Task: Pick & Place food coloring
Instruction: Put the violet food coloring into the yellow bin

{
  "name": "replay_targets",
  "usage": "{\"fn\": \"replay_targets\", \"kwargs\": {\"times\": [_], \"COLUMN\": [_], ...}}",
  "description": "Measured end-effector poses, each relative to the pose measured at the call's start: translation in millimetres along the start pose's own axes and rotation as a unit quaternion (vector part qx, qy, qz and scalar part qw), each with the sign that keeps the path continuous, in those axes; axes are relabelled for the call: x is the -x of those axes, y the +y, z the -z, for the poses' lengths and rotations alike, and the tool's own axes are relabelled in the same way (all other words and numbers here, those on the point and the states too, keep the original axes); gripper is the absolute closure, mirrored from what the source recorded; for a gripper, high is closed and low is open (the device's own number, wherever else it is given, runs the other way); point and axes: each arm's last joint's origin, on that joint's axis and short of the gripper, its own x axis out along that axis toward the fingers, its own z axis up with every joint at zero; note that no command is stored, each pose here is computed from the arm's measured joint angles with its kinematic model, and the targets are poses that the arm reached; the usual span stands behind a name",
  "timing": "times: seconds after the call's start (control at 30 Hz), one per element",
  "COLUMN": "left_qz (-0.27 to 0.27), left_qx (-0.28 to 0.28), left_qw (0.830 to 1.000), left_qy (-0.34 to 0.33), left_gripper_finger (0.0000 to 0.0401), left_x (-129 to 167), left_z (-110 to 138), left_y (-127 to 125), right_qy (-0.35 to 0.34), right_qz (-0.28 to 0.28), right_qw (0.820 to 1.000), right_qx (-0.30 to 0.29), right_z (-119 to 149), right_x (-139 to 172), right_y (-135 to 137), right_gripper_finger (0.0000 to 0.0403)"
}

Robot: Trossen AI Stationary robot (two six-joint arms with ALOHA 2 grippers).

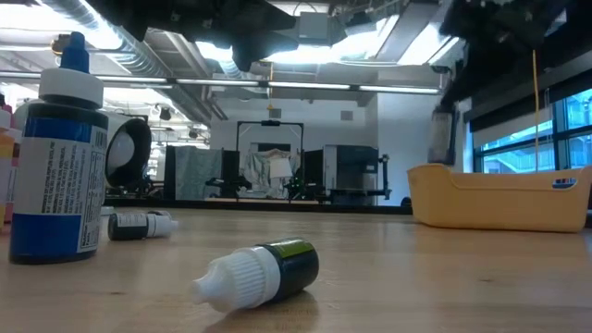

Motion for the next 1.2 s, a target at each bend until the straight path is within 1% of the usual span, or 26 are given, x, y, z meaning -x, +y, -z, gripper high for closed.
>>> {"fn": "replay_targets", "kwargs": {"times": [0.17, 0.37, 0.53, 0.67, 0.83, 1.1, 1.2], "left_qz": [0.000, -0.001, -0.001, -0.001, -0.001, -0.001, -0.001], "left_qx": [0.000, 0.000, 0.000, 0.000, 0.000, 0.000, 0.000], "left_qw": [1.000, 1.000, 1.000, 1.000, 1.000, 1.000, 1.000], "left_qy": [0.000, 0.000, -0.001, -0.001, -0.001, -0.001, -0.001], "left_gripper_finger": [0.0178, 0.0181, 0.0178, 0.0181, 0.0180, 0.0181, 0.0181], "left_x": [0.0, 0.0, 0.1, 0.1, 0.1, 0.1, 0.1], "left_z": [0.0, 0.0, -0.2, -0.2, -0.2, -0.2, -0.2], "left_y": [0.0, 0.1, 0.0, 0.0, 0.0, 0.1, 0.1], "right_qy": [-0.013, 0.006, 0.014, 0.027, 0.017, 0.017, 0.026], "right_qz": [-0.002, 0.053, 0.057, 0.059, 0.061, 0.082, 0.075], "right_qw": [1.000, 0.999, 0.998, 0.998, 0.998, 0.996, 0.997], "right_qx": [-0.002, 0.002, -0.001, -0.004, -0.005, -0.015, -0.022], "right_z": [18.0, 39.9, 49.4, 52.2, 50.3, 49.5, 49.8], "right_x": [-20.8, -34.3, -39.7, -39.7, -39.8, -41.7, -44.9], "right_y": [2.4, -0.4, -0.6, -1.0, -0.9, -6.9, -9.1], "right_gripper_finger": [0.0279, 0.0279, 0.0279, 0.0279, 0.0279, 0.0279, 0.0279]}}
